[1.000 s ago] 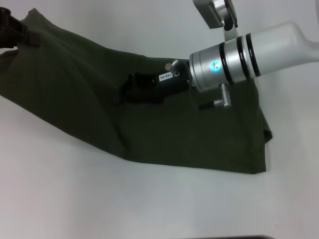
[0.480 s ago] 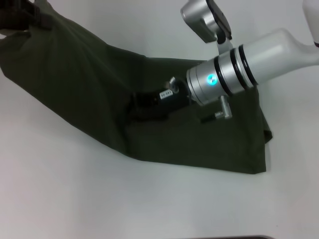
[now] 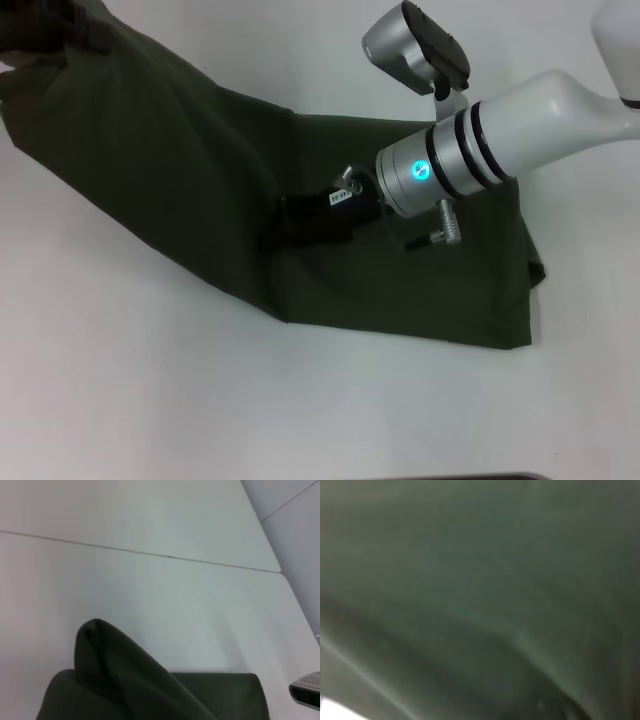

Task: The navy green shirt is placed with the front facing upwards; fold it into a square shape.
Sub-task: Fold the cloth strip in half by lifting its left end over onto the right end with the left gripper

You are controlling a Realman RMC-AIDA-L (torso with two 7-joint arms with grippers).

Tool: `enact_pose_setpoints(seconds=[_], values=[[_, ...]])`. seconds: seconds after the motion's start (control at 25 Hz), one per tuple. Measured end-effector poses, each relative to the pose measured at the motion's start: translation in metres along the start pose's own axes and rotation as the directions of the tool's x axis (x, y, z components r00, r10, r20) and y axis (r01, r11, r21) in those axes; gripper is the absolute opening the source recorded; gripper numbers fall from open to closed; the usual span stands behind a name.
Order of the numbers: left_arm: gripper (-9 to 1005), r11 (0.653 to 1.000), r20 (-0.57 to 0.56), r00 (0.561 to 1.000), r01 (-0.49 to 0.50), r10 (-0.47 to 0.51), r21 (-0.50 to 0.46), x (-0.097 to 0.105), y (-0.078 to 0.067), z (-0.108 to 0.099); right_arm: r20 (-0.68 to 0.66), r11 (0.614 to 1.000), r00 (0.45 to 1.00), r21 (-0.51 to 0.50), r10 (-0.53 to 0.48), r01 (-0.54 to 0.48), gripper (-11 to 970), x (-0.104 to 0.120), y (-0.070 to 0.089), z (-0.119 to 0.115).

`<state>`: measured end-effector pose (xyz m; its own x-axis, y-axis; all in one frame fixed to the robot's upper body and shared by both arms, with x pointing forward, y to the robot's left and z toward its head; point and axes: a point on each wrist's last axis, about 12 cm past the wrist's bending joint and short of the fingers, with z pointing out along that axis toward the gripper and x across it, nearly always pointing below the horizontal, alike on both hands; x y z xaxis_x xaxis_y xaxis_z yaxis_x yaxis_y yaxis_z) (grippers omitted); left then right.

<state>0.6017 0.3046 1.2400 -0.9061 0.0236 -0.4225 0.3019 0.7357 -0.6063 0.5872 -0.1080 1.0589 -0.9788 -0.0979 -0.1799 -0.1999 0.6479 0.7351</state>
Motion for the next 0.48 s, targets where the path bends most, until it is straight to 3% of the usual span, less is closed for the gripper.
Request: enact_pose_setpoints(seconds=[0.08, 0.24, 0.48], values=[[71, 1.000, 0.000, 1.000, -0.001, 0.001, 0.001, 0.000, 0.000, 0.000, 0.014, 1.000, 1.000, 0.013, -0.001, 0.001, 5, -0.002, -0.001, 0.001], [73, 1.000, 0.004, 1.000, 0.004, -0.004, -0.001, 0.002, 0.002, 0.000, 0.006, 0.997, 1.000, -0.072, 0.020, -0.020, 5, -0.003, 0.006, -0.005], [72, 1.000, 0.006, 1.000, 0.015, -0.015, -0.009, 0.003, 0.006, -0.002, 0.052, 0.991, 0.999, -0.135, 0.002, 0.005, 6, -0.011, 0.000, -0.033]])
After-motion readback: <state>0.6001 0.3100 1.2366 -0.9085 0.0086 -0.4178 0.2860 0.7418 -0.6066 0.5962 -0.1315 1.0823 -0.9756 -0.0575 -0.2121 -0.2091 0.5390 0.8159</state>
